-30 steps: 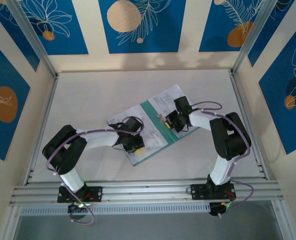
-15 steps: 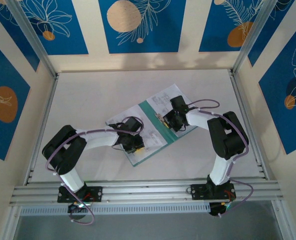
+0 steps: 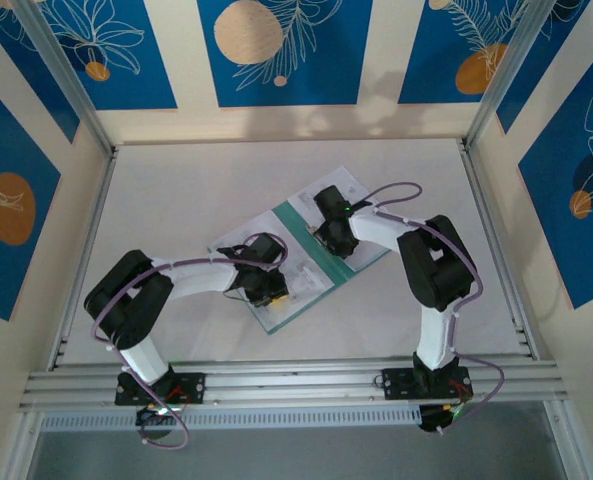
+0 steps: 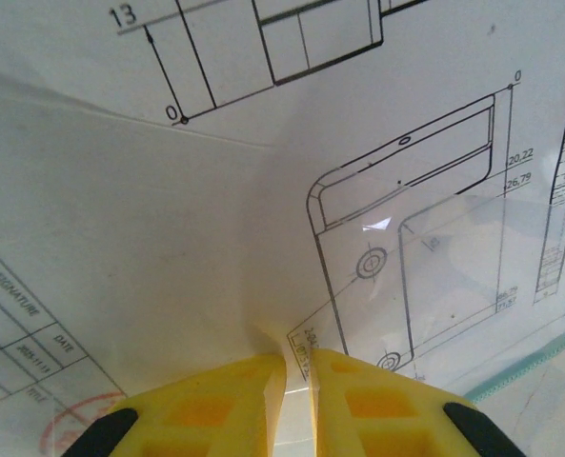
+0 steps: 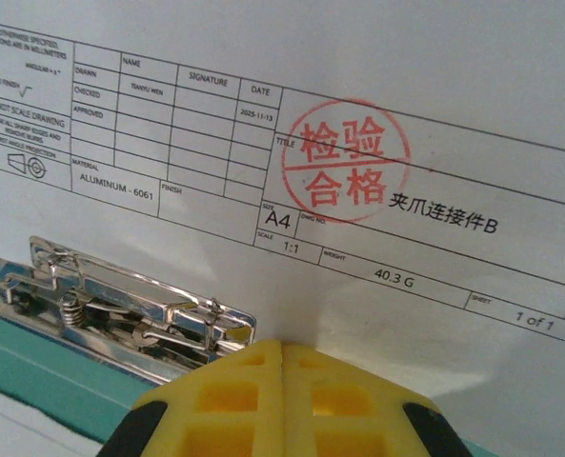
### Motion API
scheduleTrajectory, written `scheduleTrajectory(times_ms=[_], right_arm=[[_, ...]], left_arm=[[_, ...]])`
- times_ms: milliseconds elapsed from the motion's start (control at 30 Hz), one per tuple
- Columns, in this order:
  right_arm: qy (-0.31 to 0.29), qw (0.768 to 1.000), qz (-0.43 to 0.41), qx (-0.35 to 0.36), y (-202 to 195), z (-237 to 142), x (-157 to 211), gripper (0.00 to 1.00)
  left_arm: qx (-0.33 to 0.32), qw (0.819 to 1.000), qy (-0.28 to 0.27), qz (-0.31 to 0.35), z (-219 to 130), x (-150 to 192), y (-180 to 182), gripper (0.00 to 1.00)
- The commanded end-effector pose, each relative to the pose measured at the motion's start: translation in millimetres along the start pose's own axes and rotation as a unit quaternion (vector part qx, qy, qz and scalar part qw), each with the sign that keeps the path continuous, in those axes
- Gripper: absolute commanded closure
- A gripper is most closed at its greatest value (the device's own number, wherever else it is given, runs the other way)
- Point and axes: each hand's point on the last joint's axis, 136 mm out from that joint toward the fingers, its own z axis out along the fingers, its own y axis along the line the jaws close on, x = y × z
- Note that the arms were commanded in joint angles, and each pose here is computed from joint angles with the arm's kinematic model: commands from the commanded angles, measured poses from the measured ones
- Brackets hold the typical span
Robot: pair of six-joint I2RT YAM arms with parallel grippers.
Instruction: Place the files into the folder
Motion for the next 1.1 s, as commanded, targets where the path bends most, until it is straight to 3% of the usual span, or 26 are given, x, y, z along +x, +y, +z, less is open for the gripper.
scheduleTrajectory(times_ms=[0, 567, 867, 1067], right_arm=[[0.065, 0.969, -0.043, 0.236, -115.9, 33.3, 49.4, 1.00], [0.094, 0.940, -0.117, 0.305, -115.2, 49.5, 76.0, 1.00], [0.118, 0.929, -0.127, 0.326, -119.8, 56.3, 83.5, 0.83], [0.127, 0.931, -0.133, 0.314, -109.2, 59.6, 85.0, 0.79]], left_arm=[[-0.097, 0.995, 0.029, -0.013, 8.2, 14.4, 56.2, 0.82], [-0.073, 0.997, 0.025, 0.011, 9.1, 6.8, 45.7, 0.82], [-0.067, 0.997, 0.024, 0.027, 7.3, 3.3, 40.3, 0.81], [-0.066, 0.997, 0.023, 0.033, 6.2, 3.0, 39.8, 0.81]])
